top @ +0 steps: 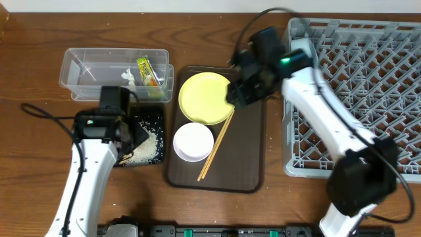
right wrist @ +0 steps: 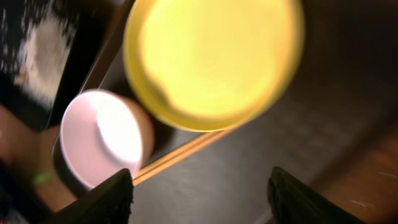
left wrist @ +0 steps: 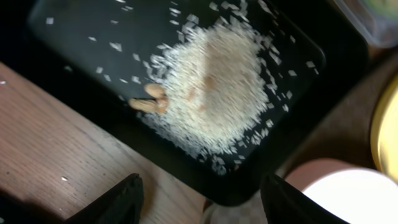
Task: Sort waste into correct bins and load items into the dishwasher rack
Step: 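Reach the right gripper to the white bowl and grasp its rim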
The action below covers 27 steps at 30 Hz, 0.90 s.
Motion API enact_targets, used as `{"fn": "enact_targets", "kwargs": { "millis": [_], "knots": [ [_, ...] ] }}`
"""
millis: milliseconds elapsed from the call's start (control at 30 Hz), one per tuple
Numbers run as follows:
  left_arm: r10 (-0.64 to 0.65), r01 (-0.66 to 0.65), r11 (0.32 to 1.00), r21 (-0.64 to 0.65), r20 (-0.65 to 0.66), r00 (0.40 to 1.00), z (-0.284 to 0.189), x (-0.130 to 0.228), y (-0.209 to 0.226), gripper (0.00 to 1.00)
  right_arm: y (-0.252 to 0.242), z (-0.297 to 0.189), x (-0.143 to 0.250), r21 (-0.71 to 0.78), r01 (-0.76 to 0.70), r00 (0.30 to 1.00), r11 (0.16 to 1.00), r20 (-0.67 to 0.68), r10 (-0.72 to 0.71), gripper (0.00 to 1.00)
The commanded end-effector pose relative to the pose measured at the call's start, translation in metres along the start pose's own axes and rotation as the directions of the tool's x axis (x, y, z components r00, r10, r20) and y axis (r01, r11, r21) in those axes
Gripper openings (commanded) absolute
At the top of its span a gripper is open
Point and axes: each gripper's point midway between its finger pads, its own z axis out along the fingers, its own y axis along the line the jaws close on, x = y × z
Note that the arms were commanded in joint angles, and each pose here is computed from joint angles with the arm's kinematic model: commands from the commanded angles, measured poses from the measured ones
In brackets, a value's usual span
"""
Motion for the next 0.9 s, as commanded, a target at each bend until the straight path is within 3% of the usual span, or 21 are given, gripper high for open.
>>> {"fn": "enact_targets", "kwargs": {
  "millis": [0, 233, 467, 867],
  "knots": [
    [-0.051, 0.051, 0.998, -0.023, 0.001, 0.999, 0.002, -0.004, 0.008, 0.63, 0.03, 0.034, 0.018, -0.075, 0.07, 0.992, 0.995, -0.098, -0.077, 0.64],
    [-0.051, 0.051, 0.998, -0.023, 0.001, 0.999, 0.002, -0.004, 0.008, 0.63, 0.051, 0.081, 0.051, -0.071, 0.118, 0.959, 0.991, -0.251, -0.132, 0.63],
    [-0.051, 0.051, 0.998, -0.023, 0.001, 0.999, 0.002, -0.004, 0.008, 0.63, 0.055, 0.102, 0.06, -0.071, 0.108, 0.948, 0.992, -0.292, -0.124, 0.31],
    [-0.051, 0.051, 0.998, -0.023, 0.001, 0.999, 0.002, -0.004, 0.008, 0.63, 0.065, 0.11, 0.07, -0.072, 0.137, 0.937, 0.988, -0.314, -0.153, 0.28]
  ]
}}
